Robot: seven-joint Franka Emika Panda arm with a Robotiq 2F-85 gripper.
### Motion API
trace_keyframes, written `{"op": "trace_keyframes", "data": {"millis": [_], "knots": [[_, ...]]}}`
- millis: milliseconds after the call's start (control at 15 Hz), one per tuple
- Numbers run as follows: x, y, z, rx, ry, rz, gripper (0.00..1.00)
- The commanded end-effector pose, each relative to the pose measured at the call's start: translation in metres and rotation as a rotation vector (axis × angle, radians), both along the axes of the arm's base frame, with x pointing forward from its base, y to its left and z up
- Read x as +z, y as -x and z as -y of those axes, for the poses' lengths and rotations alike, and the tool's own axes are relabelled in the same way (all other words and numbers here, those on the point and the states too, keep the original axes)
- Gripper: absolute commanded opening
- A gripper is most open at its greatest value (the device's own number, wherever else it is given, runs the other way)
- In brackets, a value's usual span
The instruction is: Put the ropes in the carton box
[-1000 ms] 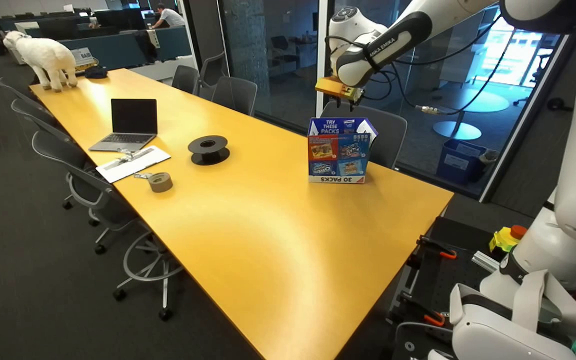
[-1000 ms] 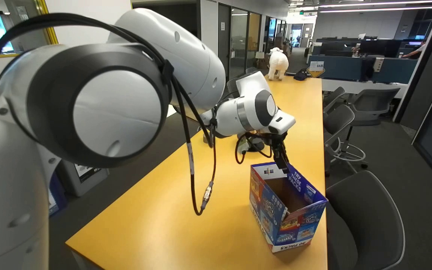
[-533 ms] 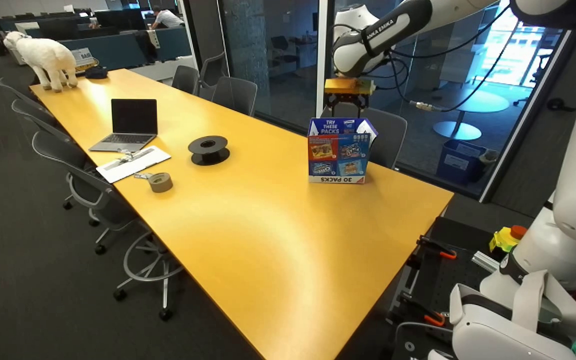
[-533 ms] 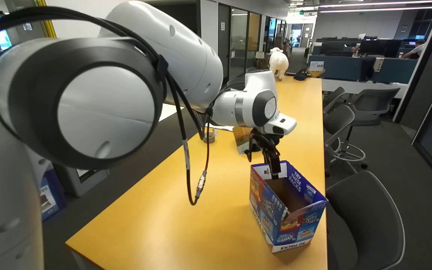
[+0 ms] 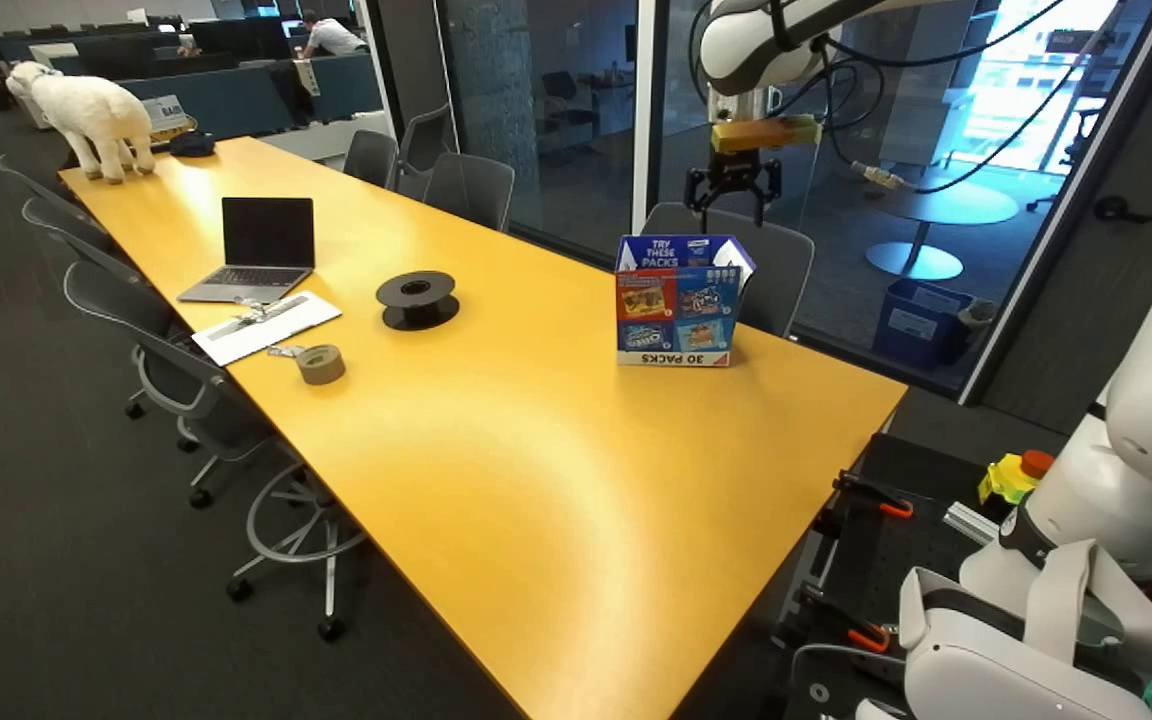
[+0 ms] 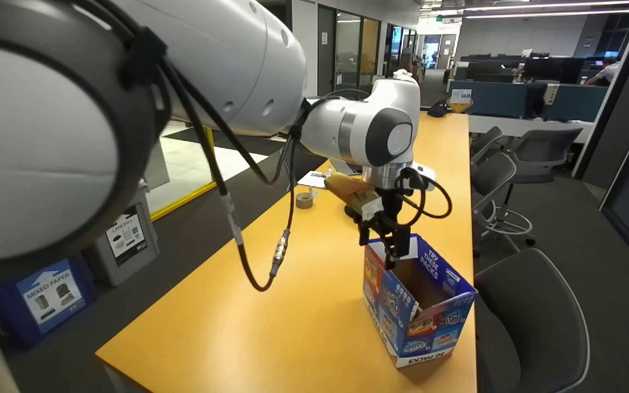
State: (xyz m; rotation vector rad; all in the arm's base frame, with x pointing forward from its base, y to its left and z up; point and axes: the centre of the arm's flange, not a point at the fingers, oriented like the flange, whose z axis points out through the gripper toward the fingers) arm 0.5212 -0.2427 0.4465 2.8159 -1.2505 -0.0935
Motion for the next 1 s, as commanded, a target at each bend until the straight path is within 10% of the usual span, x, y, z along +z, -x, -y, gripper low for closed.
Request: {"op": "trace_keyframes", "data": {"millis": [0,933], "knots": [[0.021,0.078,-0.024,0.19,-0.064,-0.032,1.0],[0.04,0.195,-0.17,0.919,-0.226,-0.106,1.0]]}}
